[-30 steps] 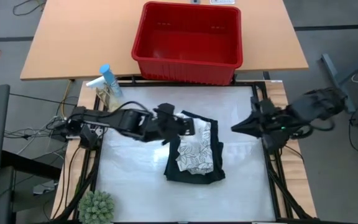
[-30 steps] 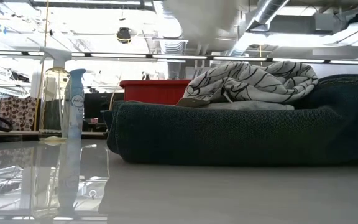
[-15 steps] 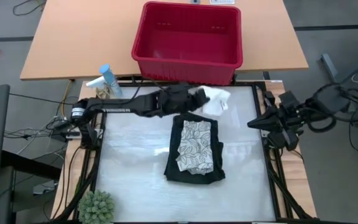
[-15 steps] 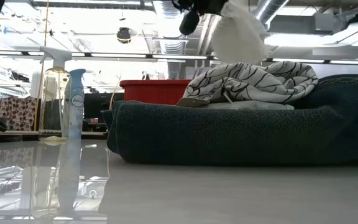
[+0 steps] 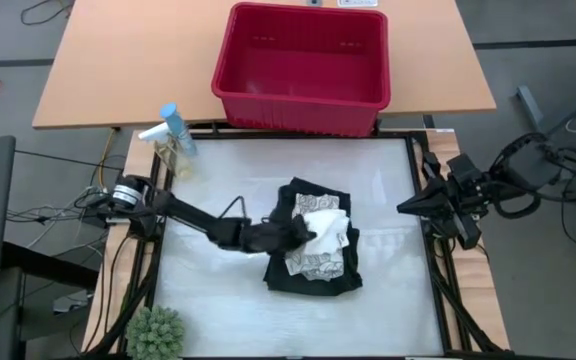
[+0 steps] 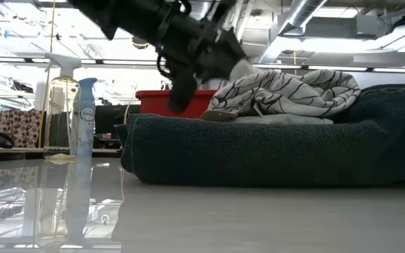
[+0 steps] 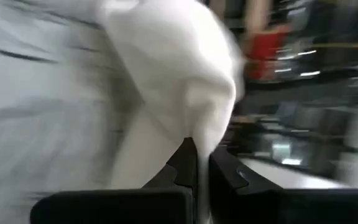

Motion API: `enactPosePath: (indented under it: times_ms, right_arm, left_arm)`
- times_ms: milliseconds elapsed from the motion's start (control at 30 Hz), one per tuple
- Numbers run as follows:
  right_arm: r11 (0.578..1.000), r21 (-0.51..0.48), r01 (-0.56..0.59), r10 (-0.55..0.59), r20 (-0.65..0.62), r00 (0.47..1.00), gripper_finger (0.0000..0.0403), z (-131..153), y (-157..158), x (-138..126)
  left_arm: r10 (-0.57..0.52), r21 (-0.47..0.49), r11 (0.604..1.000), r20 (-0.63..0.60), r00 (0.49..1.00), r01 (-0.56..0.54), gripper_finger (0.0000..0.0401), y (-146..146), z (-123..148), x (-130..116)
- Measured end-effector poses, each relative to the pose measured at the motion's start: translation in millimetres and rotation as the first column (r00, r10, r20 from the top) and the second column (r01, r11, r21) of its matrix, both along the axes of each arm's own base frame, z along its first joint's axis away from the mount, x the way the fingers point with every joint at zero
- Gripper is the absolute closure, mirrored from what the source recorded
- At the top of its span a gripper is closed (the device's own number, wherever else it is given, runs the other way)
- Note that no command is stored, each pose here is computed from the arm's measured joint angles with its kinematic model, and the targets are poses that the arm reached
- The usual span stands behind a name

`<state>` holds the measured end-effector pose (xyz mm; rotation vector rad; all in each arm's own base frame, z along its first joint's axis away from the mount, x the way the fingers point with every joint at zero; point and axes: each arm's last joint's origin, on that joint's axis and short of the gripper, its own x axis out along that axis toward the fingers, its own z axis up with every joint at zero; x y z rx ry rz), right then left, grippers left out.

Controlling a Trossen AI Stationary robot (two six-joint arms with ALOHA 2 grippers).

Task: Fold Laundry from Bin
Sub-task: Stack the white boxer on the white shirt

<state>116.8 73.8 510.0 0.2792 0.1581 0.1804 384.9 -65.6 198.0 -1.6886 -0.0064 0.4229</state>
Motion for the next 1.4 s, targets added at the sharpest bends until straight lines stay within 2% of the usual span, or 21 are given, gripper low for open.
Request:
enactPosePath:
  times_ms: [67, 100, 167, 233, 333, 400, 500, 667, 833, 1000, 1033, 1200, 1333, 1400]
  right_arm:
    - [1.000, -0.005, -0.001, 0.001, 0.004, 1.000, 0.0387, 0, 0, 0]
    - [1.000, -0.004, -0.001, 0.001, 0.005, 1.000, 0.0387, 0, 0, 1]
    - [1.000, -0.005, -0.001, 0.001, 0.003, 1.000, 0.0387, 0, 1, 1]
    - [1.000, -0.007, 0.008, -0.008, -0.011, 1.000, 0.0387, -1, 1, 1]
    - [0.995, -0.053, 0.086, -0.091, -0.104, 0.990, 0.0387, -13, 4, 8]
    - [0.981, -0.103, 0.165, -0.183, -0.208, 0.961, 0.0387, -29, 7, 16]
    - [0.944, -0.206, 0.259, -0.319, -0.349, 0.881, 0.0387, -62, 16, 37]
    - [0.924, -0.306, 0.230, -0.363, -0.509, 0.781, 0.0387, -122, 31, 84]
    - [0.899, -0.387, 0.205, -0.400, -0.537, 0.743, 0.0387, -173, 31, 123]
    - [0.889, -0.413, 0.198, -0.407, -0.513, 0.755, 0.0387, -206, 15, 156]
    - [0.883, -0.424, 0.202, -0.420, -0.522, 0.742, 0.0387, -214, 11, 161]
    - [0.878, -0.453, 0.158, -0.425, -0.581, 0.694, 0.0387, -254, 0, 173]
    - [0.866, -0.489, 0.108, -0.443, -0.646, 0.622, 0.0387, -291, -1, 170]
    - [0.866, -0.490, 0.096, -0.442, -0.662, 0.606, 0.0387, -305, -2, 170]
  left_arm:
    - [0.025, -0.027, 0.999, 0.082, 0.996, -0.023, 0.0401, -1, 8, 0]
    - [0.034, -0.035, 0.999, 0.086, 0.996, -0.031, 0.0401, -2, 10, -1]
    - [0.026, -0.061, 0.998, 0.025, 0.999, -0.024, 0.0401, -3, 3, -3]
    - [-0.004, -0.089, 0.996, -0.092, 0.996, -0.005, 0.0401, -3, -12, -6]
    - [-0.005, -0.102, 0.995, -0.166, 0.986, -0.012, 0.0401, -2, -18, -10]
    - [-0.025, -0.117, 0.993, -0.196, 0.980, 0.002, 0.0401, -2, -20, -11]
    - [-0.053, -0.098, 0.995, -0.269, 0.962, 0.027, 0.0401, -2, -26, -14]
    - [-0.038, -0.058, 0.998, -0.278, 0.960, 0.022, 0.0401, -2, -26, -15]
    - [-0.042, -0.027, 0.999, -0.265, 0.963, 0.036, 0.0401, -2, -24, -13]
    - [-0.051, -0.007, 0.999, -0.245, 0.968, 0.051, 0.0401, -3, -22, -12]
    - [-0.051, -0.004, 0.999, -0.246, 0.968, 0.052, 0.0401, -3, -22, -12]
    - [-0.050, -0.001, 0.999, -0.246, 0.968, 0.052, 0.0401, -3, -22, -12]
    - [-0.038, 0.010, 0.999, -0.241, 0.970, 0.042, 0.0401, -3, -21, -12]
    - [-0.040, 0.012, 0.999, -0.235, 0.971, 0.044, 0.0401, -3, -21, -12]
